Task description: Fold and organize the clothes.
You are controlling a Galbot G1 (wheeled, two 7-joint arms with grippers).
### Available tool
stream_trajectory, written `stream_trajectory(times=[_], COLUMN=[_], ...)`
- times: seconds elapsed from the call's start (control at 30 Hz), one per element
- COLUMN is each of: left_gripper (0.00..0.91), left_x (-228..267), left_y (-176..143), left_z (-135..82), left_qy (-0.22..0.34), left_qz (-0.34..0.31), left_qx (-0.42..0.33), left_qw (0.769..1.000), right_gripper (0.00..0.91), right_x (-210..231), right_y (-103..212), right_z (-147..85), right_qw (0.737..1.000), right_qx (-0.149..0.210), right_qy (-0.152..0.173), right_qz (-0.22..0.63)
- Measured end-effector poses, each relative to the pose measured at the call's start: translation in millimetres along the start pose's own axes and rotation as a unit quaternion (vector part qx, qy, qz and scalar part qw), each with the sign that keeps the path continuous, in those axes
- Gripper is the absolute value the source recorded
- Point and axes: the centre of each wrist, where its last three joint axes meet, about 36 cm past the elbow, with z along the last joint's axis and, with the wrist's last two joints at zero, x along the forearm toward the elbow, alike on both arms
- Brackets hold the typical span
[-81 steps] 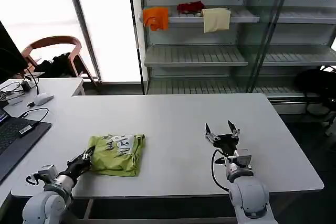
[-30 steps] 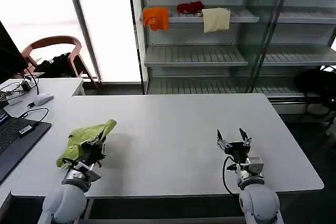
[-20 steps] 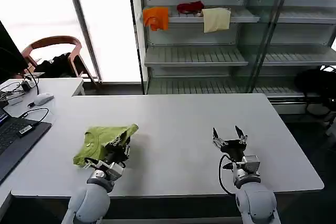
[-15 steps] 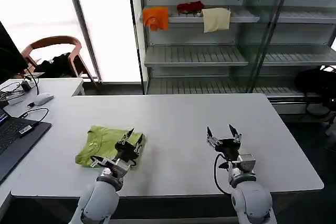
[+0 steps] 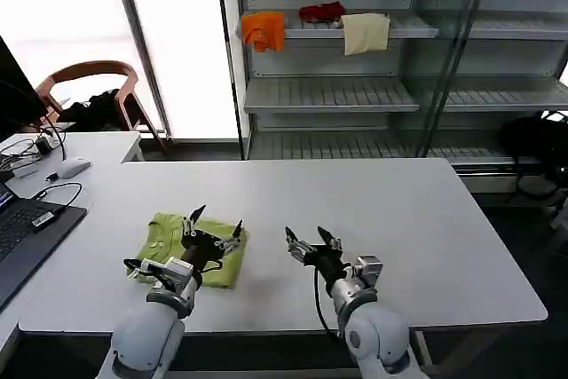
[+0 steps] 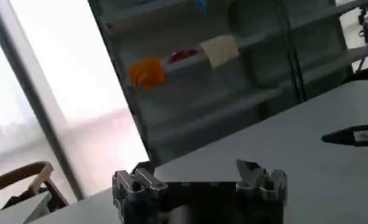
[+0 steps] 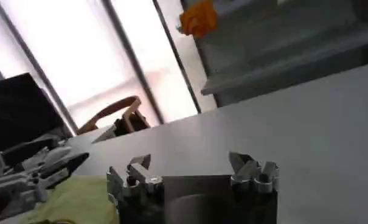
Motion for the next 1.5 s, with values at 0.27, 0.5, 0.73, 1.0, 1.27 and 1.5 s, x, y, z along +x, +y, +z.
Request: stream_trajectory(times=[0.27,0.5,0.73,1.0,1.27,1.5], left_gripper=[0.907,0.907,0.907,0.907,0.907,0.907], left_x=[13.4,17.6,19.8,17.5,15.4,18.3], left_y=[15.9,19.4,25.4,27.3,27.5,31.7], left_z=[8.3,10.9,16.2,22.7,22.9,26.1], left_qy=[0.004,0.006,0.010,0.014,0.014,0.017], left_qz=[-0.025,-0.032,-0.039,-0.040,-0.039,-0.044], left_qx=[0.028,0.045,0.051,0.058,0.060,0.059], left_qw=[0.999,0.998,0.998,0.997,0.997,0.997], right_gripper=[0.907,0.907,0.907,0.907,0.907,0.081], right_x=[-33.4,-53.5,-59.9,-54.2,-60.4,-72.5], right_y=[42.2,67.8,76.7,76.3,80.5,81.2], right_z=[15.3,23.5,24.8,22.2,25.8,27.5], right_qw=[0.993,0.985,0.984,0.986,0.985,0.983], right_qx=[-0.076,-0.110,-0.121,-0.113,-0.109,-0.116], right_qy=[0.056,0.094,0.109,0.113,0.126,0.136], right_qz=[-0.067,-0.092,-0.073,-0.040,-0.041,-0.046])
